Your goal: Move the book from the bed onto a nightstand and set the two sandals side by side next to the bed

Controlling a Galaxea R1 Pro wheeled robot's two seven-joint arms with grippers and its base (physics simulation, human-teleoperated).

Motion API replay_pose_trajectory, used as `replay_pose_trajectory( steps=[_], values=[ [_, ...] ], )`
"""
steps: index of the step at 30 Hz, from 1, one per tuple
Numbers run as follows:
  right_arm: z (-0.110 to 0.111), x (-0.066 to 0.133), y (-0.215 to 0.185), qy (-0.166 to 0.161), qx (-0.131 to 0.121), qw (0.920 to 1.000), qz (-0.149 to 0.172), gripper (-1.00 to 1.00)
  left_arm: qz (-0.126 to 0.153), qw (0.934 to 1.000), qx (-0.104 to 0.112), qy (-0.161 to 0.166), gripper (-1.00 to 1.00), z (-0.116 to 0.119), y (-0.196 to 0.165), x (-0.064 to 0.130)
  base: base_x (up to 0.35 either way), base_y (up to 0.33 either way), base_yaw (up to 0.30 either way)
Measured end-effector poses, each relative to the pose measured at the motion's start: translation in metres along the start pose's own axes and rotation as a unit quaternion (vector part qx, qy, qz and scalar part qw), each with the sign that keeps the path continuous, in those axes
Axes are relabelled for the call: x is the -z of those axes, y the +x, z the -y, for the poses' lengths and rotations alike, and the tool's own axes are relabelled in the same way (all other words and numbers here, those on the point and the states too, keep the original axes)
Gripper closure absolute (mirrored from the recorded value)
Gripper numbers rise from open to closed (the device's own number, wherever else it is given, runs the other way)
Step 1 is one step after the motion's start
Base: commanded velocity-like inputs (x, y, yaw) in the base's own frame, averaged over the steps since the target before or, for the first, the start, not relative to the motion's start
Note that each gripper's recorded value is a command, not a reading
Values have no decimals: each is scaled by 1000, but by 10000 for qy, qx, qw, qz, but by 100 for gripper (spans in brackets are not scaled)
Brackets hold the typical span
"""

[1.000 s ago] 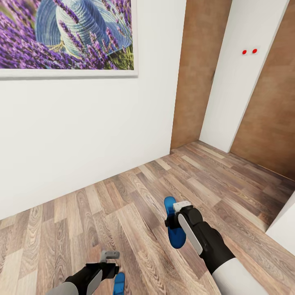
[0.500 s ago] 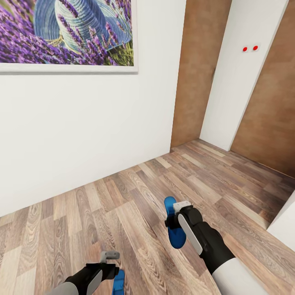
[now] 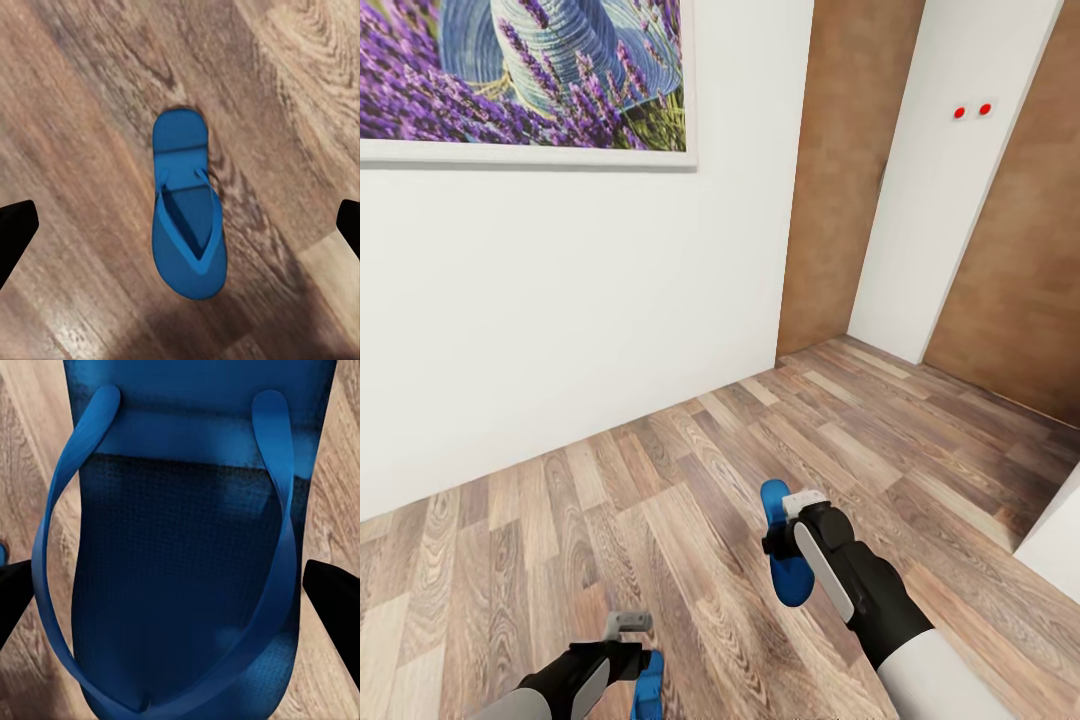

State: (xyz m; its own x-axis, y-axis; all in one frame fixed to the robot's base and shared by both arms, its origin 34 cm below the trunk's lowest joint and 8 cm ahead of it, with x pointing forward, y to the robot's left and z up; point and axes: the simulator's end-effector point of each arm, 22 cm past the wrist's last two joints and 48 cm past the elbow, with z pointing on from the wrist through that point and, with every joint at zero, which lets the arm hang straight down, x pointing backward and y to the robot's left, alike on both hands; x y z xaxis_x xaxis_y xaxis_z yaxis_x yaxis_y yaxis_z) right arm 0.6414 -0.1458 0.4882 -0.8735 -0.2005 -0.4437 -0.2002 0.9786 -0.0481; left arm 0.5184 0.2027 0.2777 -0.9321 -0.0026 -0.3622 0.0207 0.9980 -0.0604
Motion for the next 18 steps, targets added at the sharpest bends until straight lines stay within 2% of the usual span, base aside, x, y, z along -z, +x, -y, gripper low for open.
replay_pose_trajectory(
  steps=[18],
  values=[
    [-4, -31, 26, 7, 8, 10000, 4, 100, 31, 10000, 6, 8, -100, -2, 22, -34, 0, 0, 0]
  ],
)
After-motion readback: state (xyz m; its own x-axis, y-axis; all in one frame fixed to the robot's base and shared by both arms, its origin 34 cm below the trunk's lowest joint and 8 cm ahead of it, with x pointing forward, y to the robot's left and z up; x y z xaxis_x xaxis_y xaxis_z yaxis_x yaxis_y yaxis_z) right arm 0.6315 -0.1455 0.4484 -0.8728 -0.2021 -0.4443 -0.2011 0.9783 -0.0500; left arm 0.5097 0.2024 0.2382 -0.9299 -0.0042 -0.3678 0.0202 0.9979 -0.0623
